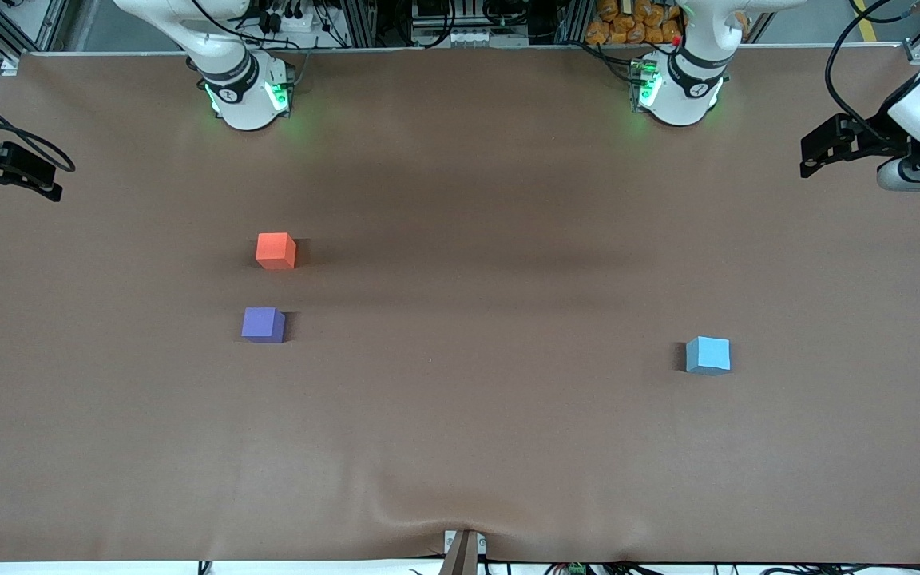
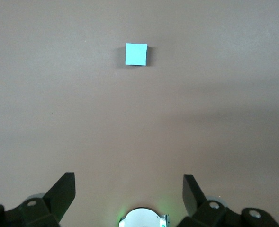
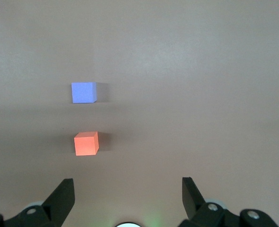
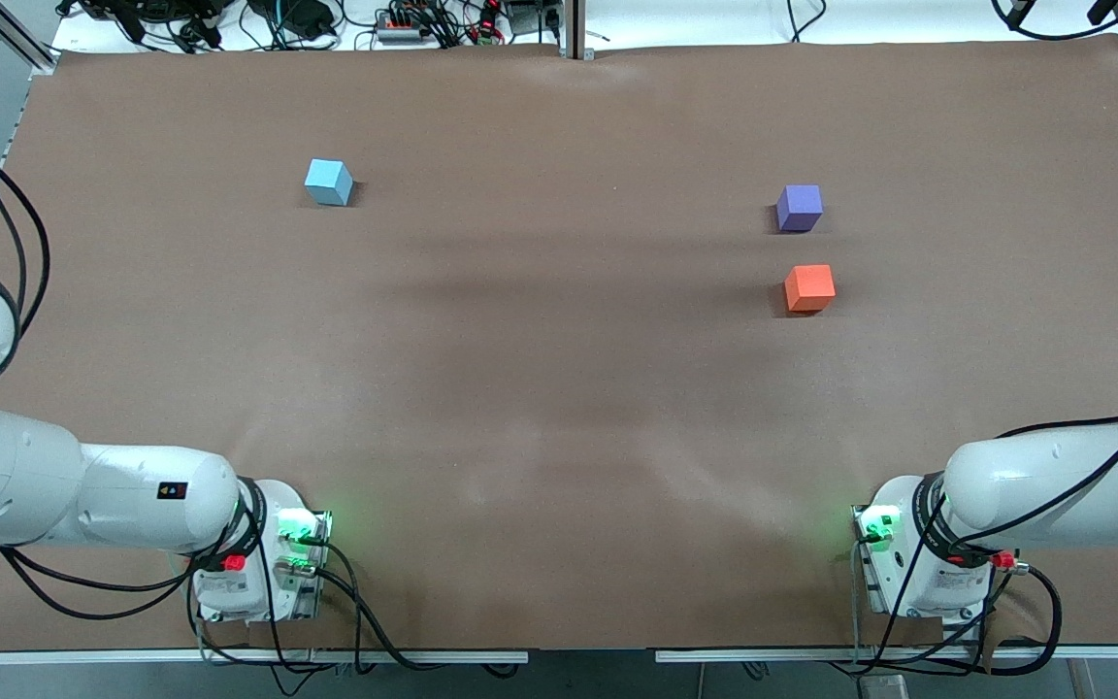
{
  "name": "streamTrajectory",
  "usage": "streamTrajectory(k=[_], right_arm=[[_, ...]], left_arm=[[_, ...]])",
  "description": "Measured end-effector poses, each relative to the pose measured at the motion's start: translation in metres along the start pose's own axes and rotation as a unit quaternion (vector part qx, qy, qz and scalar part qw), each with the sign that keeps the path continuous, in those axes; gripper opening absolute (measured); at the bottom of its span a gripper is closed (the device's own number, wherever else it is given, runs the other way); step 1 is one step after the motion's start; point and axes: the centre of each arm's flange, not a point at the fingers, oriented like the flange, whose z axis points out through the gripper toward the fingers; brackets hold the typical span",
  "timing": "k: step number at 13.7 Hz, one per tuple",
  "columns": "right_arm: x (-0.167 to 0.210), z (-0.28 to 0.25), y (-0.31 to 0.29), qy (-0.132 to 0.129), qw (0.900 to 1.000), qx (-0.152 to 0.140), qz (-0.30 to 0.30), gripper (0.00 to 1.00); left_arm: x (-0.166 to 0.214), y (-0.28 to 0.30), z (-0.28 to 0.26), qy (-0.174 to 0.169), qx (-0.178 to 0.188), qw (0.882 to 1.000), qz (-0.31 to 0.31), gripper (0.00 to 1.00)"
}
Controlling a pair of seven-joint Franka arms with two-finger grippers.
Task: Place blue block between orange and purple blocks
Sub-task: 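Reach the left gripper toward the light blue block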
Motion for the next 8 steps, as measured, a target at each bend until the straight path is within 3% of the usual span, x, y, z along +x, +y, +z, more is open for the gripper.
streamTrajectory(k=[5,8], right_arm=[[0.000,0.000,0.000,0.000,1.000,0.000,0.000,1.00],[0.000,0.001,0.000,-0.001,1.000,0.001,0.001,1.00]], left_arm=[[0.011,0.000,0.014,-0.014,-0.001,1.000,0.001,1.00],[0.055,-0.001,0.062,-0.047,-0.005,0.999,-0.011,1.00]])
